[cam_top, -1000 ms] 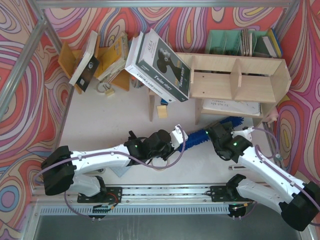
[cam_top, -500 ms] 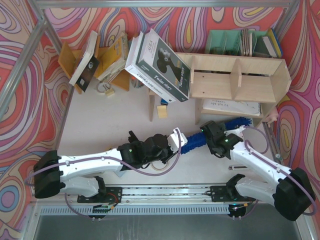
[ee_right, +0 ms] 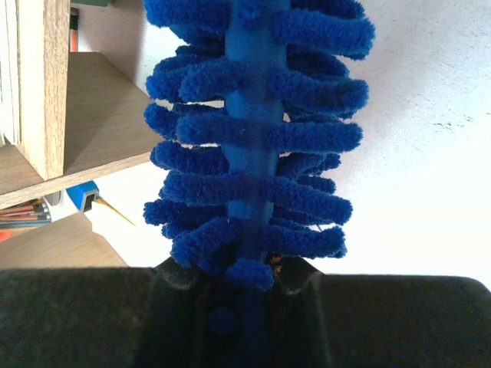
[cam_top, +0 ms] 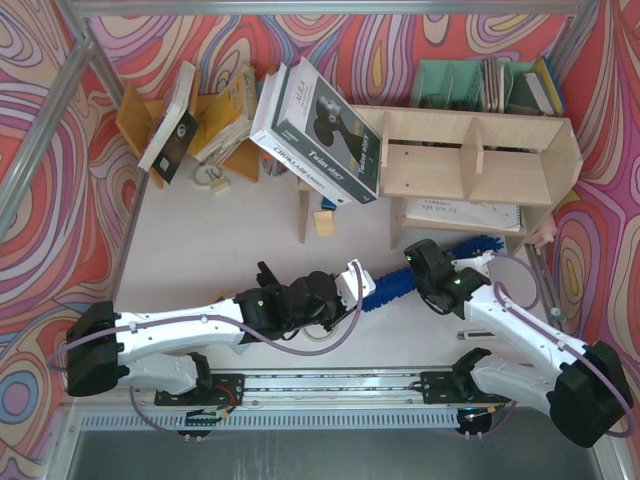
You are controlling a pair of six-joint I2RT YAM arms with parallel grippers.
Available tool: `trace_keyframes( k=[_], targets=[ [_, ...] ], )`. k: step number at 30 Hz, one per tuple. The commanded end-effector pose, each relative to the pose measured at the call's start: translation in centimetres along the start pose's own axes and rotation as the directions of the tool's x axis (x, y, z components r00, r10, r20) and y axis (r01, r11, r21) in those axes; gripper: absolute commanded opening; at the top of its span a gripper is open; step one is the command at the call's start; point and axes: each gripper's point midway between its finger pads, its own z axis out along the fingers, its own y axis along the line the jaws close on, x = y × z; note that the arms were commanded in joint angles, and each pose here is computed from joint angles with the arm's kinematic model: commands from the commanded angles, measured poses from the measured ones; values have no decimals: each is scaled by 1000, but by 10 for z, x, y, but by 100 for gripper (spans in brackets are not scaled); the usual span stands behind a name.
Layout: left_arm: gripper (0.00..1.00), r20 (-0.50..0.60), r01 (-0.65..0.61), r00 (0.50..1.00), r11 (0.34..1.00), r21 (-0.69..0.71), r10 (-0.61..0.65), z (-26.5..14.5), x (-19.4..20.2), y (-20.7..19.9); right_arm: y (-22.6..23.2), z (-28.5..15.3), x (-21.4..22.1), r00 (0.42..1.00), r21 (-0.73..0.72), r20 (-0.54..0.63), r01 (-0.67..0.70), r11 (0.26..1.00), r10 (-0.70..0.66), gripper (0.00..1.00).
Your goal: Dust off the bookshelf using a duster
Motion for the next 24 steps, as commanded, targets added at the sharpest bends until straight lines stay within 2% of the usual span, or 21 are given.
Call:
trace_keyframes(
  k=[1,4,8,13,19,24],
  targets=[
    [28,47,19,999,999,-26,-18,0,-15,5,-1,-7,-17,999,0,54,2,1000,-2,5],
    [43,10,19,1000,999,-40,-19,4,-7,7,8,-13,-20,999,-29,53,5,1000,-3,0],
    [65,-52,9,999,998,-63,-12,7,3,10,15,-20,-22,999,-49,42,1,999,1,0],
    [80,-95,-3,995,998,-60,-3,10,13,11,19,-24,-21,1000,-64,24,-1,998,2,0],
    [79,-134,63,989,998,-13,-64,17,21,14,23,-29,-22,1000,-80,14,-9,997,10,0],
    [65,-213,68,975,996,50,-56,27,32,4,29,-34,-25,1000,-101,18,-21,995,23,0]
  ],
)
